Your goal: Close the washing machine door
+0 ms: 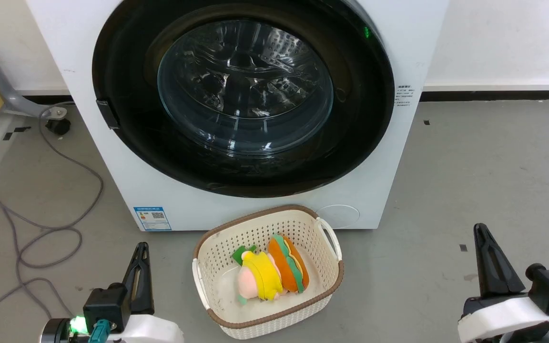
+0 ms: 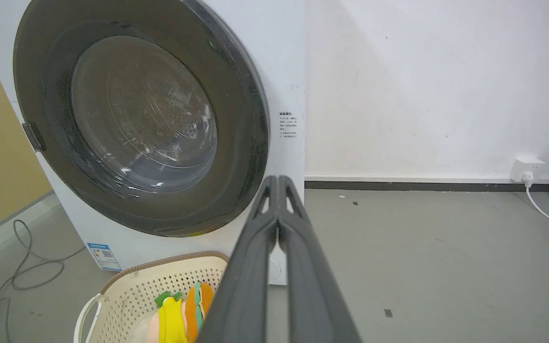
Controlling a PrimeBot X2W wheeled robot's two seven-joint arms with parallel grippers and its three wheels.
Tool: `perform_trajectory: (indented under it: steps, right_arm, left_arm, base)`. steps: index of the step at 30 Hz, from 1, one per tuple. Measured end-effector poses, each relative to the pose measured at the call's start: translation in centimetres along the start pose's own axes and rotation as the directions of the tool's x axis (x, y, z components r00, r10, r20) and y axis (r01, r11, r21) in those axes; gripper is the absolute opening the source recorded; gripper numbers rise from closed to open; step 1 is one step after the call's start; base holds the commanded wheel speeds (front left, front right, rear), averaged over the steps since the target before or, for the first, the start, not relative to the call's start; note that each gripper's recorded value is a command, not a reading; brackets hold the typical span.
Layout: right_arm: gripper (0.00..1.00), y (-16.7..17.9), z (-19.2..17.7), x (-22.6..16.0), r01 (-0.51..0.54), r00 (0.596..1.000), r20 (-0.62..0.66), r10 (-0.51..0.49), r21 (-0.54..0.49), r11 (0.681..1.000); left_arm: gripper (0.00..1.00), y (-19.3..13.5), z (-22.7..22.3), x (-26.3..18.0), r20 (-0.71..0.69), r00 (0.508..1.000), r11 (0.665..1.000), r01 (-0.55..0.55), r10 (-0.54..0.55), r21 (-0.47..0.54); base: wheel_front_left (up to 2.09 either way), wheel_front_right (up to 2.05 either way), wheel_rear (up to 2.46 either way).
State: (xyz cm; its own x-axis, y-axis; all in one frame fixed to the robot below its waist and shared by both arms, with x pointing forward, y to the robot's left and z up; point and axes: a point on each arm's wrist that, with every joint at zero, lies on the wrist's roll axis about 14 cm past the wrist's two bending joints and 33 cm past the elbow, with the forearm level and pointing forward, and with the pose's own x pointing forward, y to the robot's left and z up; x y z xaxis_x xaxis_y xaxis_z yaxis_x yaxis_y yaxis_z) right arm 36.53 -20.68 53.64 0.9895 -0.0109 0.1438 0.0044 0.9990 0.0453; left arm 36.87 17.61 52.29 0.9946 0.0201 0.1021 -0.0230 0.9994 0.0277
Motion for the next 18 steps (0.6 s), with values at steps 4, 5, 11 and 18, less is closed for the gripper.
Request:
perform_trajectory:
  steps: [4, 5, 11, 18]
  right_arm:
    - [0.0, 0.18, -0.03, 0.06, -0.005, 1.0, -0.006, 0.005, 0.0, 1.0]
    - [0.0, 0.23, -0.03, 0.08, -0.007, 1.0, -0.008, 0.007, 0.0, 1.0]
    - [0.0, 0.54, -0.06, 0.18, -0.017, 1.0, -0.017, 0.017, -0.008, 1.0]
    - [0.0, 0.88, -0.11, 0.27, -0.028, 0.999, -0.026, 0.028, -0.01, 1.0]
  left_arm:
    - [0.0, 0.02, 0.03, 0.0, -0.002, 1.0, 1.0, 0.0, 0.0, 0.0]
    - [0.0, 0.04, 0.0, 0.0, -0.006, 1.0, 1.0, 0.0, 0.0, 0.0]
    - [0.0, -0.02, -0.04, 0.0, -0.015, 1.0, 1.0, 0.005, -0.005, -0.001]
    - [0.0, 0.04, -0.08, -0.01, -0.024, 1.0, 1.0, 0.004, -0.004, 0.004]
  base:
    - [0.0, 0.0, 0.0]
    - [0.0, 0.0, 0.0]
    - [0.0, 0.0, 0.0]
    - [0.0, 0.0, 0.0]
